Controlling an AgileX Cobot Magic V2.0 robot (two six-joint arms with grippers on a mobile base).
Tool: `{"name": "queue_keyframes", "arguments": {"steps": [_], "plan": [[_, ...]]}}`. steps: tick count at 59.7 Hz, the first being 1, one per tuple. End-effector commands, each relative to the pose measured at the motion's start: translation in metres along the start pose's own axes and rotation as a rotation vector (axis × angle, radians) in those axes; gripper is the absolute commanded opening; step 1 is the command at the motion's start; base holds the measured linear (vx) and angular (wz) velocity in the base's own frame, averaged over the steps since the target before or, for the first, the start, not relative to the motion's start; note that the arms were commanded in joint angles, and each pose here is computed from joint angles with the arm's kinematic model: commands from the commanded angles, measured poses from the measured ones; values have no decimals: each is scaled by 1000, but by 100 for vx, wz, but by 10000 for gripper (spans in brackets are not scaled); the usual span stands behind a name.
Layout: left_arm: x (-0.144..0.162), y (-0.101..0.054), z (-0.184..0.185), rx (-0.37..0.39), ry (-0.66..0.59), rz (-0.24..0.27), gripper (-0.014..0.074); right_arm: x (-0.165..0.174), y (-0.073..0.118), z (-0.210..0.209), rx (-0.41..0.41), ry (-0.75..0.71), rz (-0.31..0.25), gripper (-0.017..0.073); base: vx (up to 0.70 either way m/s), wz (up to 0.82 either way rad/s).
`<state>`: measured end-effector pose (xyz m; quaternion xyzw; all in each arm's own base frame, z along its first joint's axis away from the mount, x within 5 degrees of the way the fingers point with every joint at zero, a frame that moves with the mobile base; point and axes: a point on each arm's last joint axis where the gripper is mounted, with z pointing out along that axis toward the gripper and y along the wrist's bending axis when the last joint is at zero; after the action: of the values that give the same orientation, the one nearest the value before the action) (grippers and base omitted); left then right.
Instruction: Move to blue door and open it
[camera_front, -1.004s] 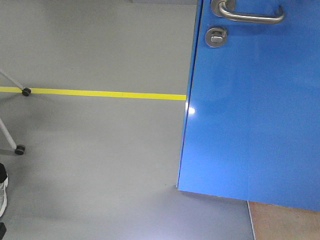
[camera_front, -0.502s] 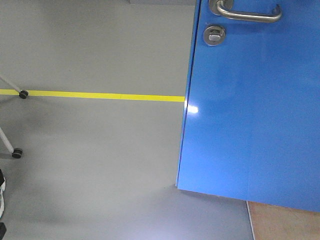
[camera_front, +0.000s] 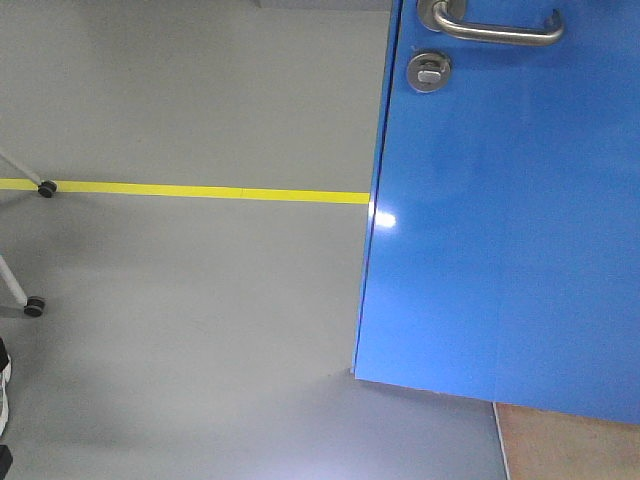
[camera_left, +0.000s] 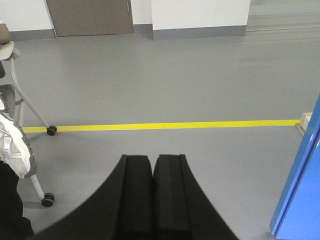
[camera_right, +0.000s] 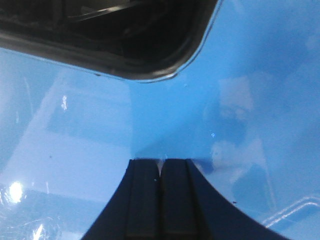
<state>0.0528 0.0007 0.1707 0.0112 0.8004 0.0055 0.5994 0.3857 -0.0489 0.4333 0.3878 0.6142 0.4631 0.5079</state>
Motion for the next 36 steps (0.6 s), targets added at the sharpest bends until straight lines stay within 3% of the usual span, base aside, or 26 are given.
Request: {"name": "queue_keyframes", "arguments": {"steps": [1,4,21,25,29,36], "plan": [[-18,0,-5,6,-122,-3,71,-5,21,-11,-47,-51,-49,-4,0,0],[-18,0,-5,6,-122,-3,71,-5,22,-14,-32,-53,-102,-4,0,0],[-18,0,-5,6,-122,-3,71,11,25,-48,199,119,-639,-4,0,0],[-18,0,-5,6,-122,-3,71,16,20,-60,263,142,-729,-4,0,0],[-18,0,-5,6,-122,-3,71,23,13,-76,333,122,-860,-4,0,0],[-18,0,-5,6,-122,-3,71,42,-17,-99,379,42,-993,-4,0,0]]}}
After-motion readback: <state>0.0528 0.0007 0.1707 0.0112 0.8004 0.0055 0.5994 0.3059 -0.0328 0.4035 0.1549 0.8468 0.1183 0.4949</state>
